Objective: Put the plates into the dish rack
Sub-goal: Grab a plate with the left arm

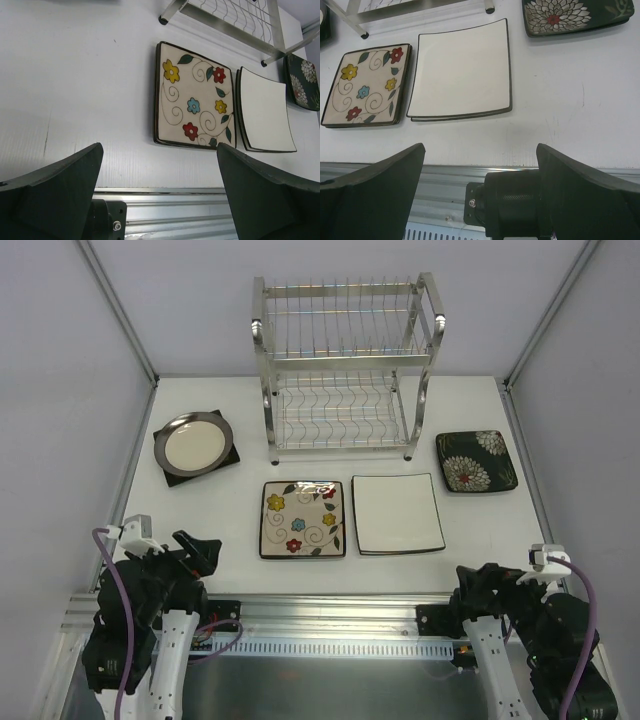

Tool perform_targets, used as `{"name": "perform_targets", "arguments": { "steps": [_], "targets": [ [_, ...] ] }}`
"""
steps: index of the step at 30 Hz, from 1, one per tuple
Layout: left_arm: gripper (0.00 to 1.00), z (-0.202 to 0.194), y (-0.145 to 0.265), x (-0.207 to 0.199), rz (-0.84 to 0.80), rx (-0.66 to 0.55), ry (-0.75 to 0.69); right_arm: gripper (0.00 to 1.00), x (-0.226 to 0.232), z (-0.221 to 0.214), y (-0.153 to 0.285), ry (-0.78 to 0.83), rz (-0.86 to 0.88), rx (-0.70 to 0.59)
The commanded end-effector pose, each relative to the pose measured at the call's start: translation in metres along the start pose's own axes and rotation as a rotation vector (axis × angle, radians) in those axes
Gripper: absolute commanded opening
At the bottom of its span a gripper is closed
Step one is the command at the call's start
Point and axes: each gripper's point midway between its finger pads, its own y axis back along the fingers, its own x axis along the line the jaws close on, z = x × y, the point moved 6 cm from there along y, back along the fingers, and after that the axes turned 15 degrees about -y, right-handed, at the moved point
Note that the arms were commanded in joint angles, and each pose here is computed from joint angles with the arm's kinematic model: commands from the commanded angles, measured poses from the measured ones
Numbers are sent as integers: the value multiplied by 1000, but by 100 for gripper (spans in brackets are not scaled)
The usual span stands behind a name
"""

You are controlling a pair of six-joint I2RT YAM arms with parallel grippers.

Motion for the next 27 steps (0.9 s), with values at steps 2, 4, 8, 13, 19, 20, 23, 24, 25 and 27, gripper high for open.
{"name": "perform_targets", "arguments": {
  "steps": [2,4,8,13,19,20,23,24,25,27],
  "targets": [
    [99,2,12,-8,-79,-130,22,100,3,-3,15,24,117,-136],
    [99,1,9,-9,-83,-109,31,100,5,-2,12,29,124,-110],
    [99,-4,-1,-11,-97,-30,54,99,14,3,-1,-24,140,-71],
    [99,-10,-11,-12,-115,49,72,100,22,2,-26,-73,130,50],
    [99,-15,-27,-10,-97,152,95,100,26,2,-55,-149,60,181],
    [99,-15,-29,-10,-100,159,97,100,24,2,-58,-176,27,193],
    [99,-14,-35,-10,-105,151,105,100,18,-2,-76,-256,-80,244],
    [99,-13,-36,-10,-102,153,107,100,18,-4,-83,-273,-102,271],
    [99,-13,-37,-10,-99,160,108,100,20,-3,-89,-308,-104,271],
    [99,-12,-43,-9,-86,190,105,100,17,-9,-100,-349,-137,293]
  ]
}}
